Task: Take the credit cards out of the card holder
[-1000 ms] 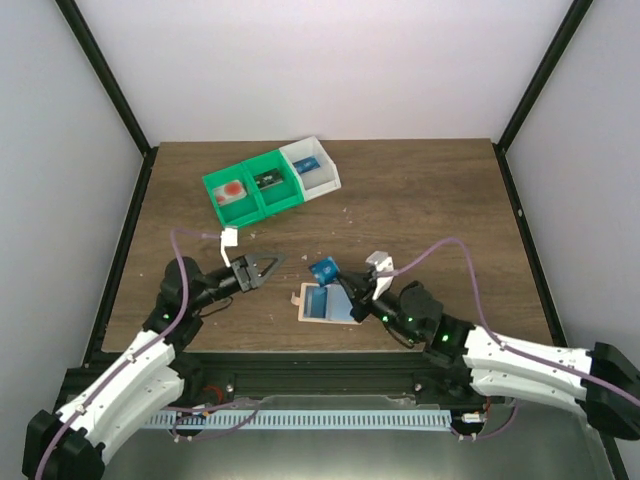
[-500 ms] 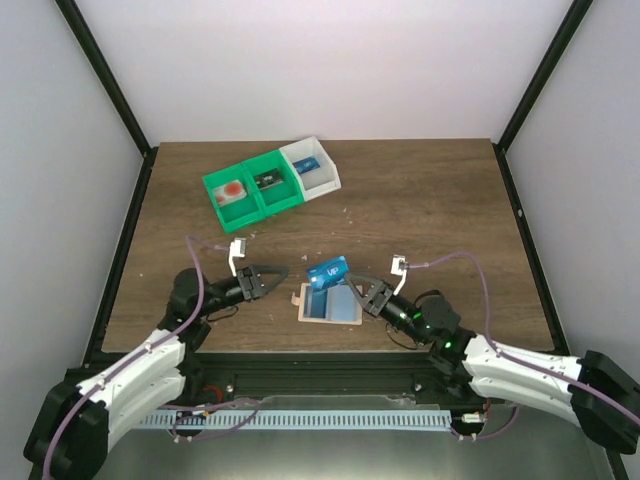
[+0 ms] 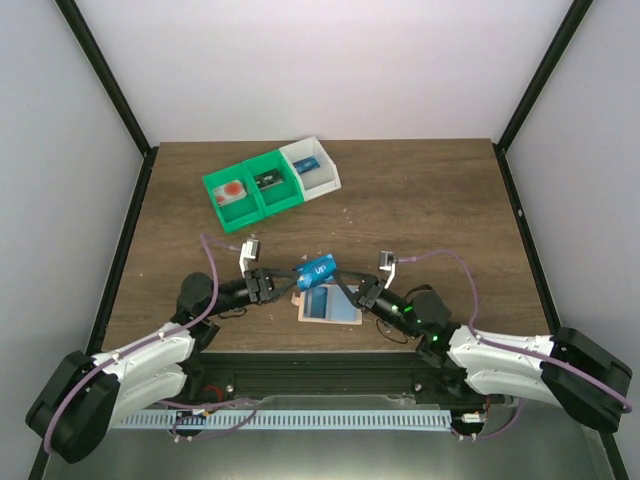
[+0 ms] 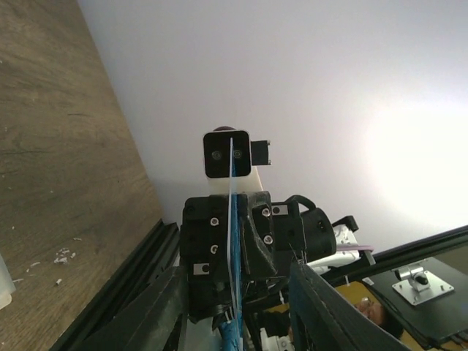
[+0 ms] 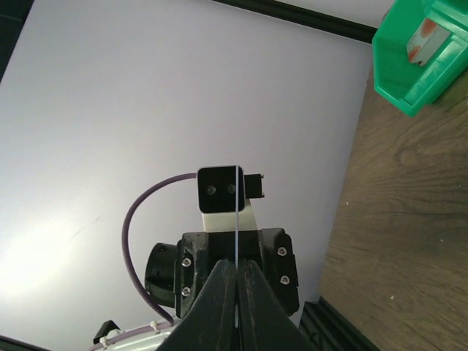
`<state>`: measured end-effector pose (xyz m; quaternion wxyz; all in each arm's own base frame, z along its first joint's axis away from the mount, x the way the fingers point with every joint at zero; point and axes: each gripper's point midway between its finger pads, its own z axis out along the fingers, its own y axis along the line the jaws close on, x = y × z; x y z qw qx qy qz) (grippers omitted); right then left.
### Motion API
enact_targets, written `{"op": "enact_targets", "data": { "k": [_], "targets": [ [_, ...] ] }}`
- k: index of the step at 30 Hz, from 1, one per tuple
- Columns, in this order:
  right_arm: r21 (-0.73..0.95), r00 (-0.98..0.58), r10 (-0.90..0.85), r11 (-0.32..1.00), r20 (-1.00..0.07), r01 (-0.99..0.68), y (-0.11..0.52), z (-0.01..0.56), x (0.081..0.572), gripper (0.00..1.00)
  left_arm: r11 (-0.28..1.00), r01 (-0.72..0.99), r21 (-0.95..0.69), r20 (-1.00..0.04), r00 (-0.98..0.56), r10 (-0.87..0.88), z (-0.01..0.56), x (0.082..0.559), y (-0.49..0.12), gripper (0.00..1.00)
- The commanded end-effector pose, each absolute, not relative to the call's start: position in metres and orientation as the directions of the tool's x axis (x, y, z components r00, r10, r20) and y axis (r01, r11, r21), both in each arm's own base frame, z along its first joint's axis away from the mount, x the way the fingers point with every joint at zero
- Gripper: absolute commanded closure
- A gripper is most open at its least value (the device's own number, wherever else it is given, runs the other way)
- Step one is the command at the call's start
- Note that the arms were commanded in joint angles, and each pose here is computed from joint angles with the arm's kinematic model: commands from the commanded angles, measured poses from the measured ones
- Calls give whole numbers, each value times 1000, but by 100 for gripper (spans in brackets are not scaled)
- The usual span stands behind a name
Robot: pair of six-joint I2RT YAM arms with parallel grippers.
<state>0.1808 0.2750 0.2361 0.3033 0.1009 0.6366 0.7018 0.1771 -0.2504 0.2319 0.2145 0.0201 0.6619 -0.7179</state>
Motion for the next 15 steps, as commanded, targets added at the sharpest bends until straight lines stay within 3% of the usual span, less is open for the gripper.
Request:
{"op": "enact_targets", "data": {
  "k": [1,7,15],
  "targets": [
    [944,-771,604,-90,-202,-318,269,265,186,99,-61,370,-927,-335,-890,-311,240,175,-247,59],
    [946,-761,617,-83,-198,-313,267,266,189,99,-53,374,-926,-339,-885,-319,242,178,-248,74],
    [952,-767,612,-71,-193,-297,269,259,190,99,-59,363,-930,-329,-893,-308,242,180,-252,77]
  ]
}}
